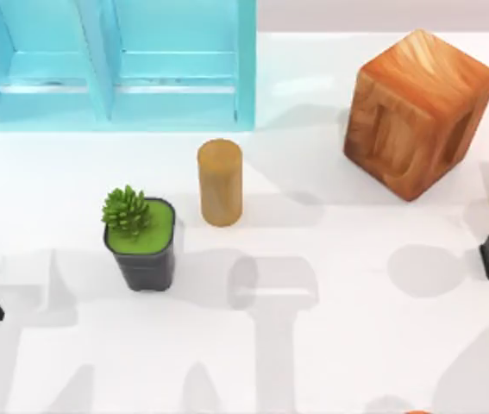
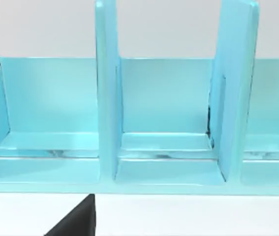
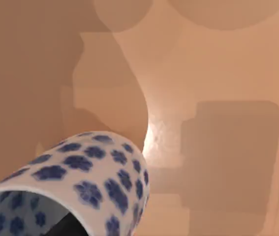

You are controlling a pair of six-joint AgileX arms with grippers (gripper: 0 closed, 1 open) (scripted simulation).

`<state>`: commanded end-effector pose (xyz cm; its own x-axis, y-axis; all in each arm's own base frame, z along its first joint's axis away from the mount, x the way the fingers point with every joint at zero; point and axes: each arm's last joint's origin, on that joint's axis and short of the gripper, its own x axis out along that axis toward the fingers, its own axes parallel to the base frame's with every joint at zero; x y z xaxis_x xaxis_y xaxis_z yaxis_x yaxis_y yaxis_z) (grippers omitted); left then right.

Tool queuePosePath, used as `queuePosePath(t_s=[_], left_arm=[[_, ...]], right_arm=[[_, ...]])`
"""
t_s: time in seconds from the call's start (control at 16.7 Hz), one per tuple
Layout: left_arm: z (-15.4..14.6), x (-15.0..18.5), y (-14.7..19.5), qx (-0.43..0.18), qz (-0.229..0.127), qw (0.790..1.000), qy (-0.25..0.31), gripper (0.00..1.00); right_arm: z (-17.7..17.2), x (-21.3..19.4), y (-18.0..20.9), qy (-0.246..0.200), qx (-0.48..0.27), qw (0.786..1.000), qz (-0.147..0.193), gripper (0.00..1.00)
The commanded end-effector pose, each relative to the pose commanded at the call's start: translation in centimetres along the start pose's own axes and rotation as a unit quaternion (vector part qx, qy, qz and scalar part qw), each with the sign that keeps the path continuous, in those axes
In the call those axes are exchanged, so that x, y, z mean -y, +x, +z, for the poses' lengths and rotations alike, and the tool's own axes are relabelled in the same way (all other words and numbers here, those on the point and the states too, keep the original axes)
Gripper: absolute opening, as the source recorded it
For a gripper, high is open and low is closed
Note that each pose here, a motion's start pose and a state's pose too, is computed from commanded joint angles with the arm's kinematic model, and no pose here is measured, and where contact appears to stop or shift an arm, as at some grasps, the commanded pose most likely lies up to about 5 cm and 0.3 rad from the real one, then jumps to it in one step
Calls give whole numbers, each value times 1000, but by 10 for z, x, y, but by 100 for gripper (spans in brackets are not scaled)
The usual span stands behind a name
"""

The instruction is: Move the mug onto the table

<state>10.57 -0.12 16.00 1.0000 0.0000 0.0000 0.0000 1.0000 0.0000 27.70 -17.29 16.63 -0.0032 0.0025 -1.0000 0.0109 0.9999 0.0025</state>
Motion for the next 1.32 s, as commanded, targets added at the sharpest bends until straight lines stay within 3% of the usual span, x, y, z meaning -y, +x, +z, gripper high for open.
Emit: queuePosePath(t_s=[0.42,1.2,1.32], left_arm=[[0,0,0,0,0,1000,0,100],[0,0,0,0,0,1000,0,100],[0,0,0,0,0,1000,0,100]], right_arm=[[6,-7,17,-2,3,1000,0,100],[6,-7,17,-2,3,1000,0,2],[6,-7,17,-2,3,1000,0,0]])
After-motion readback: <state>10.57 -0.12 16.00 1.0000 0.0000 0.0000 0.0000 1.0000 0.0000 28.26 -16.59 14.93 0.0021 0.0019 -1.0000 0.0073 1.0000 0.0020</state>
